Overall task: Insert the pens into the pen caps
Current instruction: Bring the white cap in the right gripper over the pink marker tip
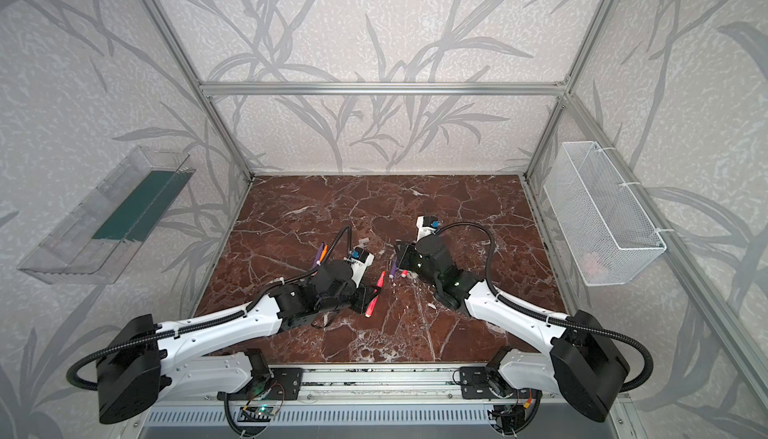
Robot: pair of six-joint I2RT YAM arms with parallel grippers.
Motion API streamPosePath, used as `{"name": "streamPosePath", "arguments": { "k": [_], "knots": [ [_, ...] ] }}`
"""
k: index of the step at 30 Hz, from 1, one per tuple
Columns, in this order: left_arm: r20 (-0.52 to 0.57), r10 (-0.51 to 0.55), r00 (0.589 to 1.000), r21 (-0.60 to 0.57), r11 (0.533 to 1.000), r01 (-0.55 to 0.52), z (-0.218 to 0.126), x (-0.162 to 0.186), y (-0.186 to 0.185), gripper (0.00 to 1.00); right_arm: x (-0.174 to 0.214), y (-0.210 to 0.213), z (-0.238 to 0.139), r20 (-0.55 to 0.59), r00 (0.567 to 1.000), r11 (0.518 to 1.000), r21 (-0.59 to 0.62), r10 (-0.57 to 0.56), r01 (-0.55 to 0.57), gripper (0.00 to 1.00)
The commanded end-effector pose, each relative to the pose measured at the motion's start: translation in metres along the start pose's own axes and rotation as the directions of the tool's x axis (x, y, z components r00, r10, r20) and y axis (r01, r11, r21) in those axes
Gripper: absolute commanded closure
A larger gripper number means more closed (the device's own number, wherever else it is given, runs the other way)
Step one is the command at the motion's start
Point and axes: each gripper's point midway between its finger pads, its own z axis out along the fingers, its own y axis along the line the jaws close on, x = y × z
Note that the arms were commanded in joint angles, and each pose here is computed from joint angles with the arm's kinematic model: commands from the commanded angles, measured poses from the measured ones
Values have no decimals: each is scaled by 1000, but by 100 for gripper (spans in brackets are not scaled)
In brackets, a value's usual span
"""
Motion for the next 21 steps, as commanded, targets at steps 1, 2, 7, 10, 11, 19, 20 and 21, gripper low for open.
{"name": "streamPosePath", "arguments": {
  "k": [1,2,7,10,11,19,20,21],
  "knots": [
    [52,19,998,31,999,-20,1,-18,-13,100,-8,18,0,11,1000,997,-71,30,-29,100],
    [54,17,998,35,999,-19,2,-19,-14,100,-7,19,0,8,999,997,-75,33,-32,100],
    [77,4,997,33,999,-7,3,-23,-12,100,-3,25,3,-17,999,994,-105,33,-35,100],
    [82,0,997,36,999,-3,3,-24,-13,100,-1,28,5,-27,999,992,-121,39,-42,100],
    [84,0,996,37,999,-3,4,-25,-14,100,-1,28,5,-31,999,991,-126,41,-45,100],
    [109,-8,994,18,1000,6,-1,-31,-10,100,4,26,6,-38,998,990,-132,51,-56,100],
    [115,-9,993,20,1000,7,-3,-32,-11,100,4,25,7,-38,998,991,-126,51,-55,100],
    [120,-9,993,20,1000,7,-4,-33,-10,100,5,24,8,-41,998,991,-122,51,-56,100]
  ]
}}
